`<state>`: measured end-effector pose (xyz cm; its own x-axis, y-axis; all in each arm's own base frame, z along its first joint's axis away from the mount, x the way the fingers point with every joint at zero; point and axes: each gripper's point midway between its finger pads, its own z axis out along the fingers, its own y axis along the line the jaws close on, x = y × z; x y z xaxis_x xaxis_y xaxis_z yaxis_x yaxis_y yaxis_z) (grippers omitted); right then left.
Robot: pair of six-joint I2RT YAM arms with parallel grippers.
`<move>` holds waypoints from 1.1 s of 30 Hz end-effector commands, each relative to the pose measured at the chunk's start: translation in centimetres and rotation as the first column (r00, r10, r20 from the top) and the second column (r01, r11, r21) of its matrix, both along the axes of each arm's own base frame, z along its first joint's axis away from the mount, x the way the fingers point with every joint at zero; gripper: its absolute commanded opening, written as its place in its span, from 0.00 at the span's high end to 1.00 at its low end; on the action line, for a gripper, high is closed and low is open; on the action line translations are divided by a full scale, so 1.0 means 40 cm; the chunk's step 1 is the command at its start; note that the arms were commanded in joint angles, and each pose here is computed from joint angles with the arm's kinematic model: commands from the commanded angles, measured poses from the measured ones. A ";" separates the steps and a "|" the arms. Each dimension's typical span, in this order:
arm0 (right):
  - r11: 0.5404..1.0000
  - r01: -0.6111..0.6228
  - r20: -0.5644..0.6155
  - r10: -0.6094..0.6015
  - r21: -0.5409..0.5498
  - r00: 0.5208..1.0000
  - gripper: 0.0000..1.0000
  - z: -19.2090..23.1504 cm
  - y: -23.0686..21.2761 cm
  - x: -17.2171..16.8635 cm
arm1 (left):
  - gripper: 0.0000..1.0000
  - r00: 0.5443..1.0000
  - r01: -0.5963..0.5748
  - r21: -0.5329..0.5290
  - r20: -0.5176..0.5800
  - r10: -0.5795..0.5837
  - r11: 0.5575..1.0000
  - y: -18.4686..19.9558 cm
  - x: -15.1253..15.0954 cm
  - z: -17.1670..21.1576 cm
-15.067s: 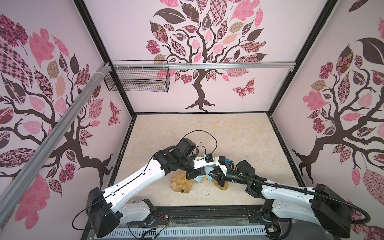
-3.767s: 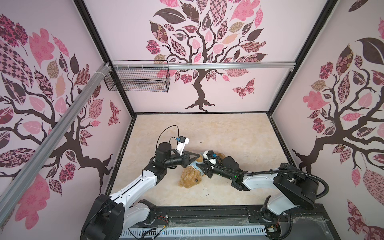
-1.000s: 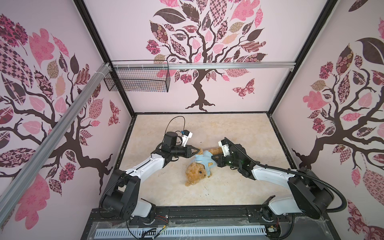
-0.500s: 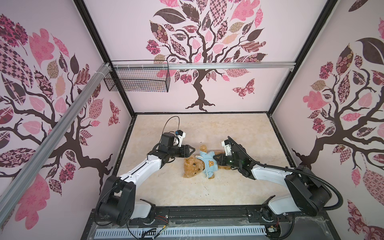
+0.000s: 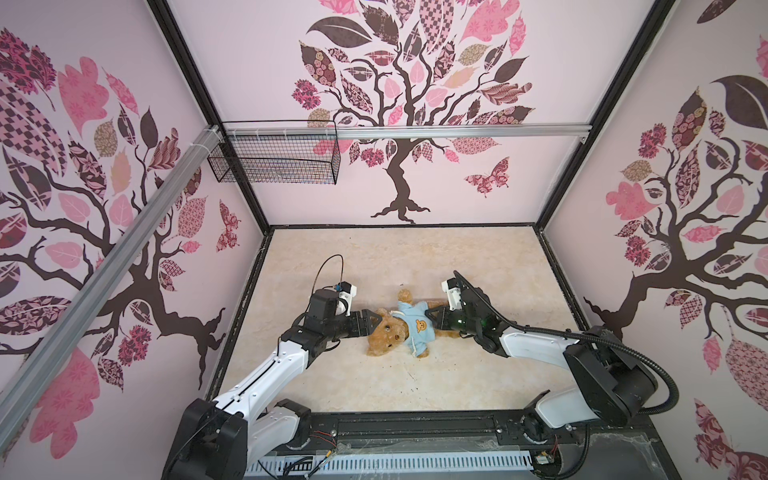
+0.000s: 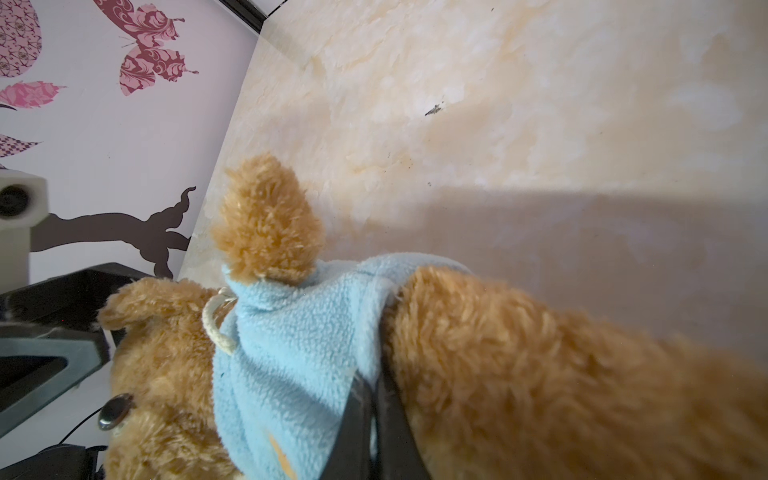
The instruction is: Dress the teddy bear
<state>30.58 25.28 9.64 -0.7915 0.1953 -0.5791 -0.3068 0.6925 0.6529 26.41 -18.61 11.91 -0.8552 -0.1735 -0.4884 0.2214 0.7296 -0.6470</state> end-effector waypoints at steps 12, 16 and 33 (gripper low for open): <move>0.996 -0.010 0.025 0.012 -0.093 1.000 1.00 0.003 -0.020 0.013 | 0.92 0.996 -0.016 -0.109 -0.084 0.006 0.994 -0.060 -0.001 -0.072; 0.985 0.061 0.018 -0.059 -0.159 0.998 1.00 -0.004 -0.125 0.018 | 1.00 0.993 -0.052 -0.053 -0.110 0.046 0.997 -0.008 0.011 -0.084; 0.993 -0.008 0.122 0.022 -0.115 0.992 0.72 0.099 -0.129 0.022 | 1.00 0.965 0.171 -0.024 -0.198 -0.172 0.985 -0.075 0.069 -0.035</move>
<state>30.98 20.38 10.47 -0.7820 0.1352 -0.6085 -0.3199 0.7508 0.5779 28.95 -21.22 9.78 -0.9505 -0.0802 -0.3001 0.1619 0.6966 -0.6989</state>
